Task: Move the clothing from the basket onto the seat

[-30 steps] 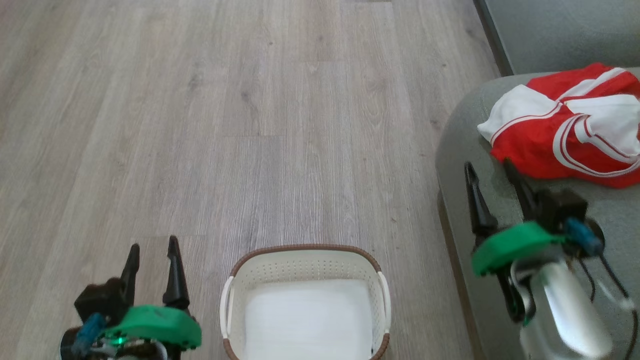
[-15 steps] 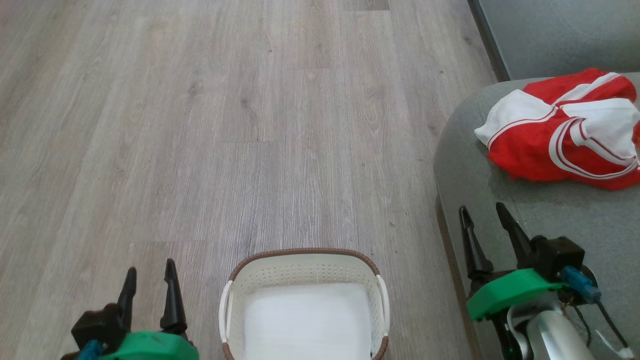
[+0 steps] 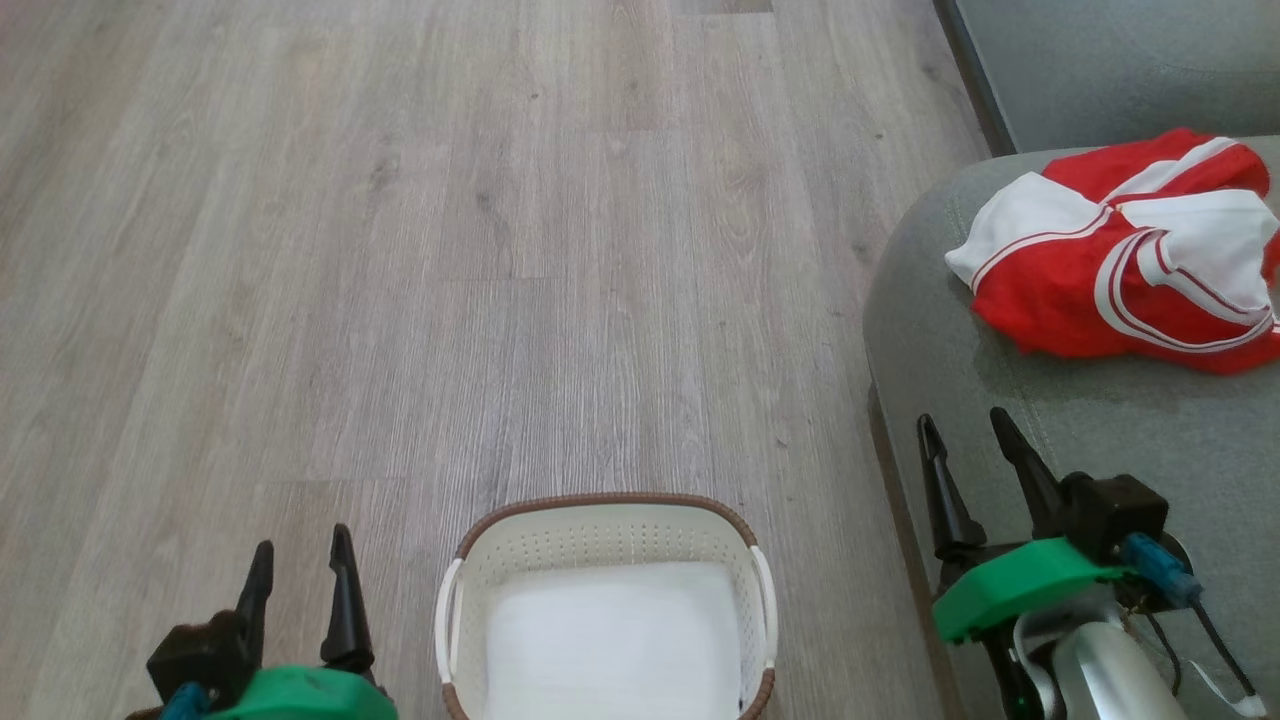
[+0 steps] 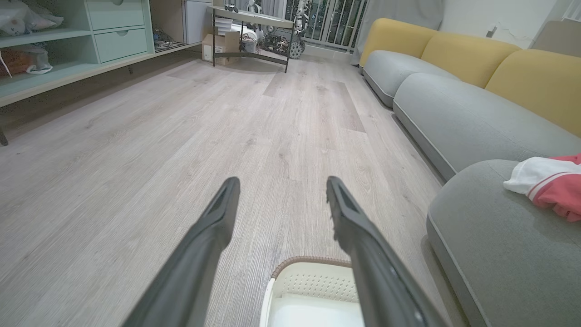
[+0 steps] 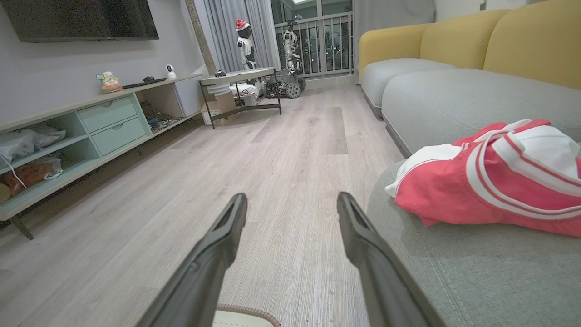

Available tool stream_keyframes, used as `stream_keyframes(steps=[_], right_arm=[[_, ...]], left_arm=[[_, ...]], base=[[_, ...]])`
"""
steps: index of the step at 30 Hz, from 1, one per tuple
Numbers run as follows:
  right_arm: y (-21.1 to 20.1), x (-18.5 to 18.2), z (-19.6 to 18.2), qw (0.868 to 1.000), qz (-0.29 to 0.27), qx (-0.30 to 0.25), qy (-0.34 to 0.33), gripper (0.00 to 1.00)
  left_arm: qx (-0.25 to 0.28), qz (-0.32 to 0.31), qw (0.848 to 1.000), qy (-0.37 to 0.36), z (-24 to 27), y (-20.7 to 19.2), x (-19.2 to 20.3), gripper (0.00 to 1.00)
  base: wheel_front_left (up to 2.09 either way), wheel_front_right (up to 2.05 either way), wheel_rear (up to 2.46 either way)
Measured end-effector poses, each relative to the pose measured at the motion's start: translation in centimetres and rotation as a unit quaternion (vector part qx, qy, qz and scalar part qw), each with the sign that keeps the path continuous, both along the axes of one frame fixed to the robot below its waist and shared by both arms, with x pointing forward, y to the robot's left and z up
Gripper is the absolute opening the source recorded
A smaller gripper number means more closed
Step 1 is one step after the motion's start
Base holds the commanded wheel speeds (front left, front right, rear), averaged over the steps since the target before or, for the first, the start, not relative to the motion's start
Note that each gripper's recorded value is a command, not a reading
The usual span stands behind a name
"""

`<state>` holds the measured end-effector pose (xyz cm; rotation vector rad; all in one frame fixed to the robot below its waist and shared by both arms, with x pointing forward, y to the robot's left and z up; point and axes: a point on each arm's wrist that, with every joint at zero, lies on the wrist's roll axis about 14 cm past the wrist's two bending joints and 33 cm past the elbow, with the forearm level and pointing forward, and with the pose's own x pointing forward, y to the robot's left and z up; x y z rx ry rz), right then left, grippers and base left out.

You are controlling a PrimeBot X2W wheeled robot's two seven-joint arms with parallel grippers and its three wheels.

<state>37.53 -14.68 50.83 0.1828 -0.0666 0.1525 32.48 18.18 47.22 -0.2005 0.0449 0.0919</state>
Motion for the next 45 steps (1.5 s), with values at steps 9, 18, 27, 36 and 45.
stream_keyframes(steps=[9, 18, 27, 36, 45], right_arm=[[-0.2, -1.4, -3.8, 0.998, -0.003, -0.001, 0.059, 0.00], [-0.8, -2.6, -6.1, 0.994, -0.017, 0.036, 0.103, 0.00], [-1.6, -2.5, -6.1, 0.989, -0.034, 0.085, 0.113, 0.00], [-2.1, -2.4, -6.1, 0.982, -0.048, 0.133, 0.122, 0.00], [-2.7, -2.3, -6.1, 0.974, -0.061, 0.176, 0.127, 0.00]], left_arm=[[-0.002, -0.001, 0.999, 0.050, -3.1, -0.4, -1.3, 0.00], [-0.043, 0.008, 0.995, 0.087, -4.9, -0.3, -2.1, 0.00], [-0.092, 0.015, 0.991, 0.096, -5.2, -0.1, -1.9, 0.00], [-0.141, 0.023, 0.985, 0.096, -5.0, 0.1, -1.2, 0.00], [-0.184, 0.028, 0.977, 0.101, -5.2, 0.1, -1.0, 0.00]], base=[[0.00, 0.00, 0.00], [0.00, 0.00, 0.00], [0.00, 0.00, 0.00], [0.00, 0.00, 0.00], [0.00, 0.00, 0.00]])
